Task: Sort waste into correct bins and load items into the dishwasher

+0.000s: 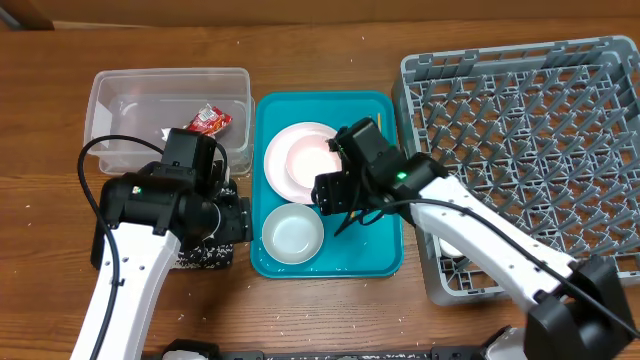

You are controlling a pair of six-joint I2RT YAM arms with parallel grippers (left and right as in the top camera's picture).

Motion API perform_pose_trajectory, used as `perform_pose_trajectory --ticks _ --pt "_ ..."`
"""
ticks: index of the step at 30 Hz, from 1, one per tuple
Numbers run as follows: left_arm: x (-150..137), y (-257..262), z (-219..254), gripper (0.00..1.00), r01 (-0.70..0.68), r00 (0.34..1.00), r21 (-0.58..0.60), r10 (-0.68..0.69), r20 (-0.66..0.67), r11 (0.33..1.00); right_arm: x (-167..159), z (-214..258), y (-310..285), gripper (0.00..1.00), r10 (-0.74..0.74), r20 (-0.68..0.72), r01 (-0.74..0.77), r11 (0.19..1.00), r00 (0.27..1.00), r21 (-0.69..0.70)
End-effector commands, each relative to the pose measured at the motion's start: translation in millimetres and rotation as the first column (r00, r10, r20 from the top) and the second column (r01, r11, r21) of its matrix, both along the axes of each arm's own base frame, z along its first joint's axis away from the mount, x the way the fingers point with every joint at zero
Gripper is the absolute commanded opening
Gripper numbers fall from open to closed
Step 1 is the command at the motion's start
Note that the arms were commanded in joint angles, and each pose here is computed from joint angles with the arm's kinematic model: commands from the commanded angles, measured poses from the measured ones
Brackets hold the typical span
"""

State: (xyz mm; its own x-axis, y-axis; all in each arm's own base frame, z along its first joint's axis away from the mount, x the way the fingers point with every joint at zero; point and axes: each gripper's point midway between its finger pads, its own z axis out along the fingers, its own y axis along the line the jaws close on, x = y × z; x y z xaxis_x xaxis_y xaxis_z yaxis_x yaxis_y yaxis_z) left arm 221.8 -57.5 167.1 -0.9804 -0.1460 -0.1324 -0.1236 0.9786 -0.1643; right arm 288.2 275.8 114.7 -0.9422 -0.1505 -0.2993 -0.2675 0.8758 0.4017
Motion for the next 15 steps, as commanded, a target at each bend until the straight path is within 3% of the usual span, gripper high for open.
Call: perform_pose_trajectory --ticks 1,2,5,15 --pt "-2.5 -2.2 12.6 0.83 0.027 0.998 -0.014 -0.026 0.059 1.0 1.8 1.5 1.7 0.82 -0.02 0.0 0.02 1.0 1.0 0.011" --pt "-2.7 -2.3 13.2 1.0 0.027 0.998 -0.015 -0.026 0.062 1.0 2.8 2.1 2.3 0.86 -0.02 0.004 0.02 1.0 1.0 0.014" --pt "-2.6 -2.6 12.4 1.0 0.027 0.998 -0.016 -0.026 0.058 1.0 3.6 2.6 2.9 1.0 -0.02 0.008 0.02 1.0 1.0 0.017" --pt "-1.6 -2.0 9.8 1.0 0.027 0.999 -0.009 -0.026 0.047 1.0 3.6 2.6 2.9 1.0 -0.02 0.008 0.02 1.0 1.0 0.017"
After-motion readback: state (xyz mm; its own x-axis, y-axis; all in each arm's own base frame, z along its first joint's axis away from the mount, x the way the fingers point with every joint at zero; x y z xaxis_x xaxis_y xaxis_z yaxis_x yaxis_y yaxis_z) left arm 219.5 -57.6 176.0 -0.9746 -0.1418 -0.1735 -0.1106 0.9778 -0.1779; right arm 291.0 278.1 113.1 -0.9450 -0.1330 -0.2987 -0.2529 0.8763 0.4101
